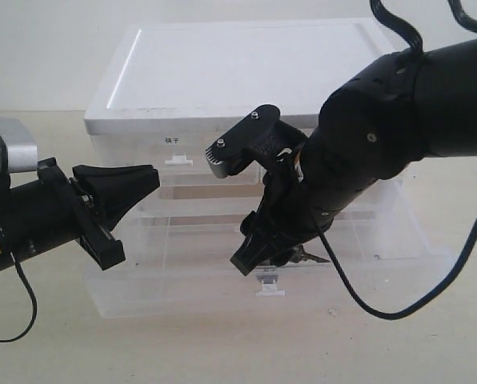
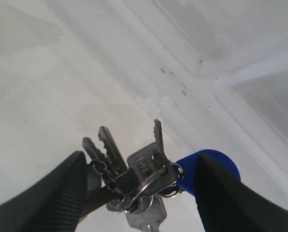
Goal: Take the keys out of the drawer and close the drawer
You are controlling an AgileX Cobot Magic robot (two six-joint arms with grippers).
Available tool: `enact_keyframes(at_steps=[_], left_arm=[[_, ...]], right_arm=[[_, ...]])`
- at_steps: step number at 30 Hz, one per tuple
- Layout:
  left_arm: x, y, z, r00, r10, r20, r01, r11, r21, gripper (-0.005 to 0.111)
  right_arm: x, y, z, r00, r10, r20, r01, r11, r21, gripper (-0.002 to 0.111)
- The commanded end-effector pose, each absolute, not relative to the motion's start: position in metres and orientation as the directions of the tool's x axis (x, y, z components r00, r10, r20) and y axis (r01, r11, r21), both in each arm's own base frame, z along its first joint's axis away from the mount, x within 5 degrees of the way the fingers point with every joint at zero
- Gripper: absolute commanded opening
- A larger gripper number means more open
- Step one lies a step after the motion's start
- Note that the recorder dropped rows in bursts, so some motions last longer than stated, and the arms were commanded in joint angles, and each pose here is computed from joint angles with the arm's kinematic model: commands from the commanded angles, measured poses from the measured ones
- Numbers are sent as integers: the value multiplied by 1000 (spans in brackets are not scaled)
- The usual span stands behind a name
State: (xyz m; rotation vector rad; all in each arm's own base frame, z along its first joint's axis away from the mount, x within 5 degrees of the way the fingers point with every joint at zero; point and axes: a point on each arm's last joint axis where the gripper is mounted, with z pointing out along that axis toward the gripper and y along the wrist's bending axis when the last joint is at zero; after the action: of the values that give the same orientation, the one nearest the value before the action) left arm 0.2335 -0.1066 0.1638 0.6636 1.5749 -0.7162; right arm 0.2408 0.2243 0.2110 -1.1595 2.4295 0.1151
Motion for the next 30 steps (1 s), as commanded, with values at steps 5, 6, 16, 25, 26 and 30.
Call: enact_keyframes(at_steps=[5, 6, 16, 25, 26, 30], left_arm=[[235, -107, 165, -110, 5, -994, 766, 638, -82, 4], [235, -107, 165, -110, 5, -994, 766, 638, -82, 4], [235, -108, 165, -110, 7, -994, 768, 635, -80, 4], [235, -108, 165, -111, 5, -994, 768, 635, -82, 4], [234, -108, 165, -111, 8, -994, 772, 630, -81, 4], [224, -115, 164, -80, 72, -994, 856, 516, -32, 4]], right_arm=[[236, 222, 183, -609, -743, -277, -757, 649, -75, 58], [236, 222, 183, -610, -743, -275, -757, 649, -75, 55], [237, 219, 203, -550, -782, -295, -787, 603, -133, 0], [223, 199, 280, -422, -737, -528, -762, 604, -234, 0], [221, 197, 285, -415, -731, -542, -759, 606, -236, 0], [212, 188, 305, -381, -709, -594, -747, 614, -254, 0]])
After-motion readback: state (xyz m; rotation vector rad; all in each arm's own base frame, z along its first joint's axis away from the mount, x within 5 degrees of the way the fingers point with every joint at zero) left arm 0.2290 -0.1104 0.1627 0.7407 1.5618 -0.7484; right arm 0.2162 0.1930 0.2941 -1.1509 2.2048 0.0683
